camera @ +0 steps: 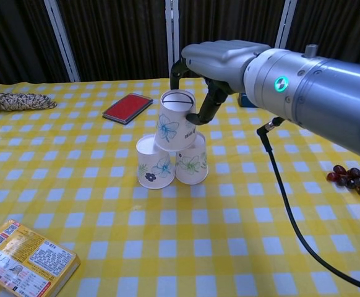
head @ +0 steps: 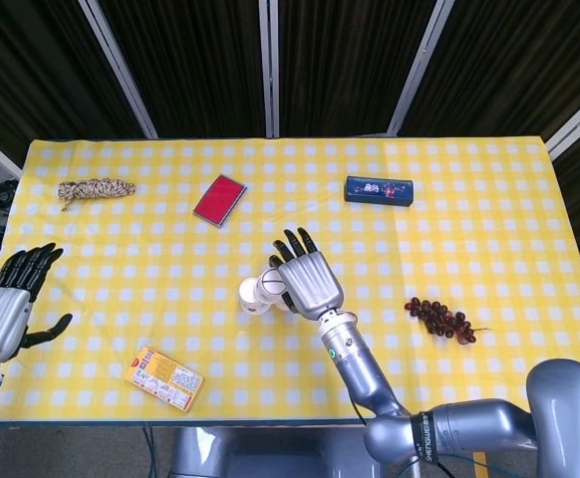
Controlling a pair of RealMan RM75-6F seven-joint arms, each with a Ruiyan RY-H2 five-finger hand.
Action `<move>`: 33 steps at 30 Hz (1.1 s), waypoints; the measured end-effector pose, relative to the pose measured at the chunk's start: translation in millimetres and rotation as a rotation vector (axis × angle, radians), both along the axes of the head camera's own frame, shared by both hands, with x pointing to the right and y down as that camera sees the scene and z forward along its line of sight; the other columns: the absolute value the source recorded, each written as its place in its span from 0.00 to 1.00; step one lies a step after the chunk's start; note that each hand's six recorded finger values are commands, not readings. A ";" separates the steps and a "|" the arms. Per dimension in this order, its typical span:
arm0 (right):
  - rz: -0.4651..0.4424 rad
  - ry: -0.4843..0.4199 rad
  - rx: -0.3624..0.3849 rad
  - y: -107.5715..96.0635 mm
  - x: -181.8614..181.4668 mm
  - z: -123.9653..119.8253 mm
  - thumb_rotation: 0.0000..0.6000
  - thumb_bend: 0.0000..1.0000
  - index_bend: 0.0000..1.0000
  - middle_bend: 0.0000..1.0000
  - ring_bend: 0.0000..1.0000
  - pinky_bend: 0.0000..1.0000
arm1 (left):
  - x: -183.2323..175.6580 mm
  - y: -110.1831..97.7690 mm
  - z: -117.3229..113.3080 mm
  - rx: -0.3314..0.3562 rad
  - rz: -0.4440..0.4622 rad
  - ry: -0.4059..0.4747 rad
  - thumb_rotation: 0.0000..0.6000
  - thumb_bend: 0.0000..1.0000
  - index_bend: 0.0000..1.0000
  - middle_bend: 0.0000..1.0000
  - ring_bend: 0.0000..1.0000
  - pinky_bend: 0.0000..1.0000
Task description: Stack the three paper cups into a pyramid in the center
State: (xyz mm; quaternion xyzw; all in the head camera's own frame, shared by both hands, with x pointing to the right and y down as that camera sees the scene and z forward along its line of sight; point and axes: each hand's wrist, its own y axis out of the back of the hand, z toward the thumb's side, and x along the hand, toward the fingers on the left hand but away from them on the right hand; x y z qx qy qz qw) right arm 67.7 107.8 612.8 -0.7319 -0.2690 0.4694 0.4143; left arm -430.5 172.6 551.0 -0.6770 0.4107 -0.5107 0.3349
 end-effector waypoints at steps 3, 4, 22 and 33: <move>0.004 0.000 -0.010 0.5 1.0 5.2 1.00 0.33 0.47 0.17 0.00 0.00 | -0.7 -0.6 0.2 0.000 -0.003 0.000 1.00 0.30 0.00 0.00 0.00 0.00; 0.005 -0.002 -0.013 0.8 1.0 6.5 1.00 0.33 0.47 0.17 0.00 0.00 | -0.9 -0.8 0.5 -0.001 -0.004 0.000 1.00 0.30 0.00 0.00 0.00 0.00; 0.017 0.005 0.037 -1.3 14.6 -3.7 1.00 0.19 0.17 0.02 0.00 0.00 | -2.4 -1.8 2.9 -0.003 -0.013 -0.006 1.00 0.30 0.00 0.00 0.00 0.00; 0.107 0.073 0.132 7.1 112.3 -19.5 1.00 0.17 0.13 0.00 0.00 0.00 | -5.1 4.4 4.1 0.005 -0.015 -0.030 1.00 0.24 0.00 0.00 0.00 0.00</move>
